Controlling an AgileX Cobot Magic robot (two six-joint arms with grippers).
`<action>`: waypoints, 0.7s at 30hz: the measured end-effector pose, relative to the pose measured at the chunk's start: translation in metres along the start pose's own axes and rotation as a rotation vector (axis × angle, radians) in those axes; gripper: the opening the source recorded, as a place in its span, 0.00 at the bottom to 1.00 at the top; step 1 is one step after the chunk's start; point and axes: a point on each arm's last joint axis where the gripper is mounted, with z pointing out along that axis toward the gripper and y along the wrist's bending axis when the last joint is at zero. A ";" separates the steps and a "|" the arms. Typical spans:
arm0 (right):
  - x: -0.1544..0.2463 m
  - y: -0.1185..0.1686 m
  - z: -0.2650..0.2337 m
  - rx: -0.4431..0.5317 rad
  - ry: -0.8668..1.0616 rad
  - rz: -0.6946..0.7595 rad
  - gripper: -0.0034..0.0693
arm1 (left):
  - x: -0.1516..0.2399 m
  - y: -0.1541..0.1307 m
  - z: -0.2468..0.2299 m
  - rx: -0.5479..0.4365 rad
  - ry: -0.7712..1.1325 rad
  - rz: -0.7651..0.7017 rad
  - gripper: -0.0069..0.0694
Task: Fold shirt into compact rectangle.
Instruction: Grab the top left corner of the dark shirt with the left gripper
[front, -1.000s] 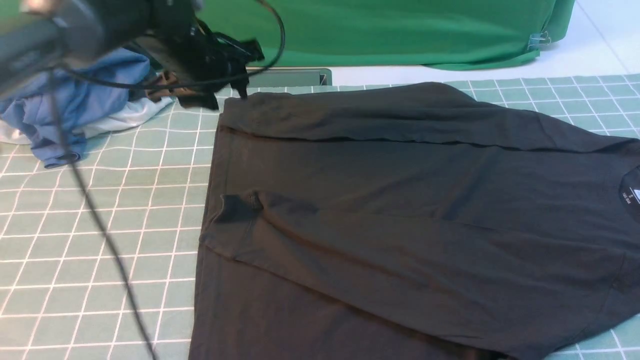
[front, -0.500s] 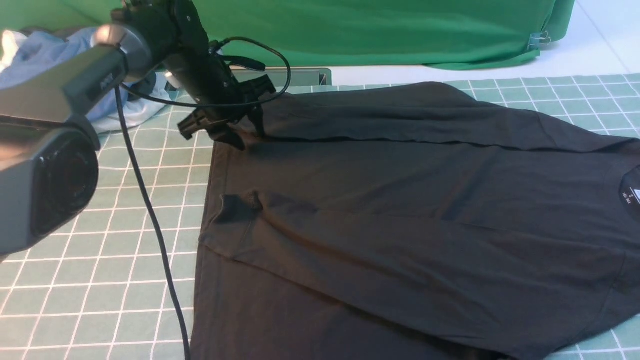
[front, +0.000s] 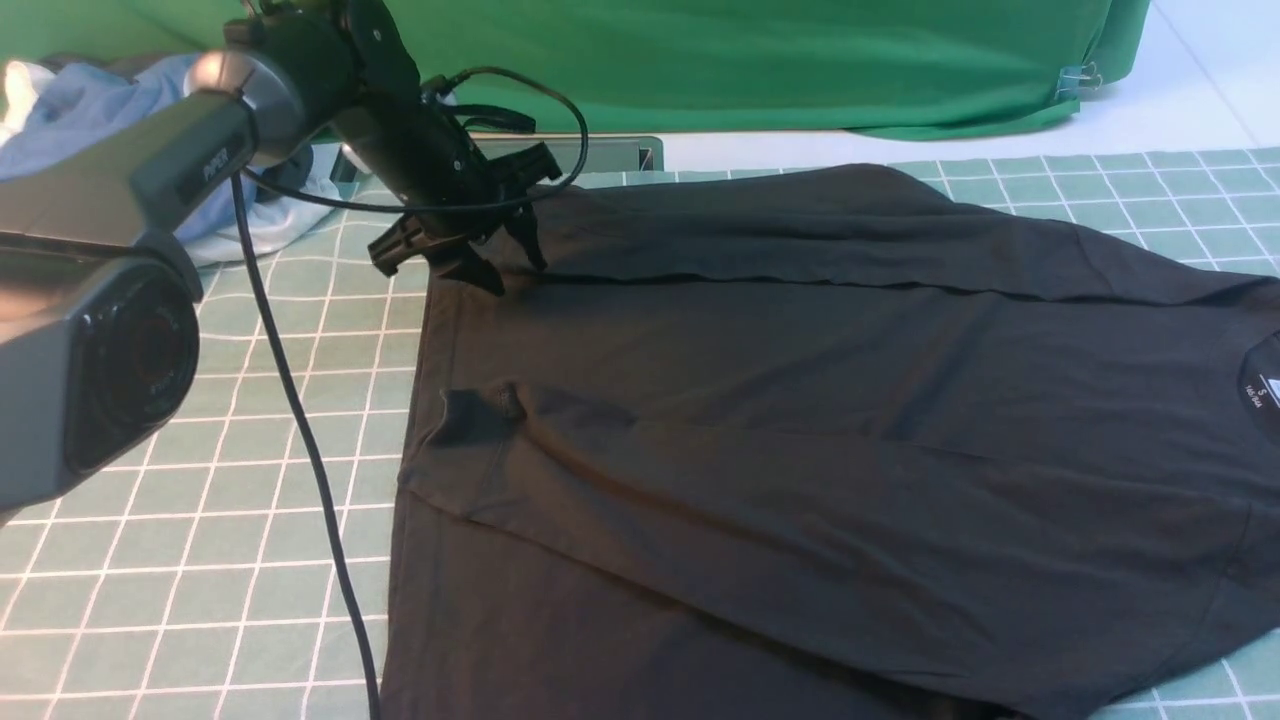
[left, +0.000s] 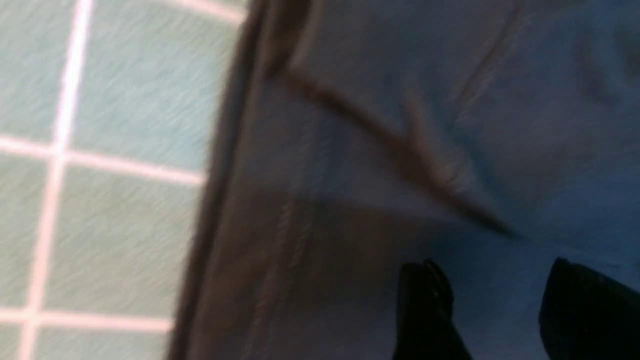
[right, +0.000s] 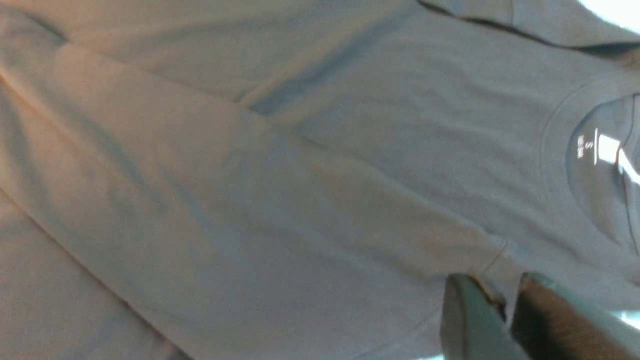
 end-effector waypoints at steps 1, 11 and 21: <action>-0.001 0.000 0.000 0.000 -0.010 -0.001 0.26 | 0.000 0.001 0.000 -0.014 -0.001 -0.010 0.49; -0.009 0.000 0.001 0.006 -0.087 -0.023 0.27 | -0.007 0.002 0.001 -0.023 -0.072 -0.015 0.49; -0.009 -0.001 0.004 0.006 -0.073 -0.041 0.27 | -0.006 0.006 0.012 -0.028 -0.060 -0.068 0.49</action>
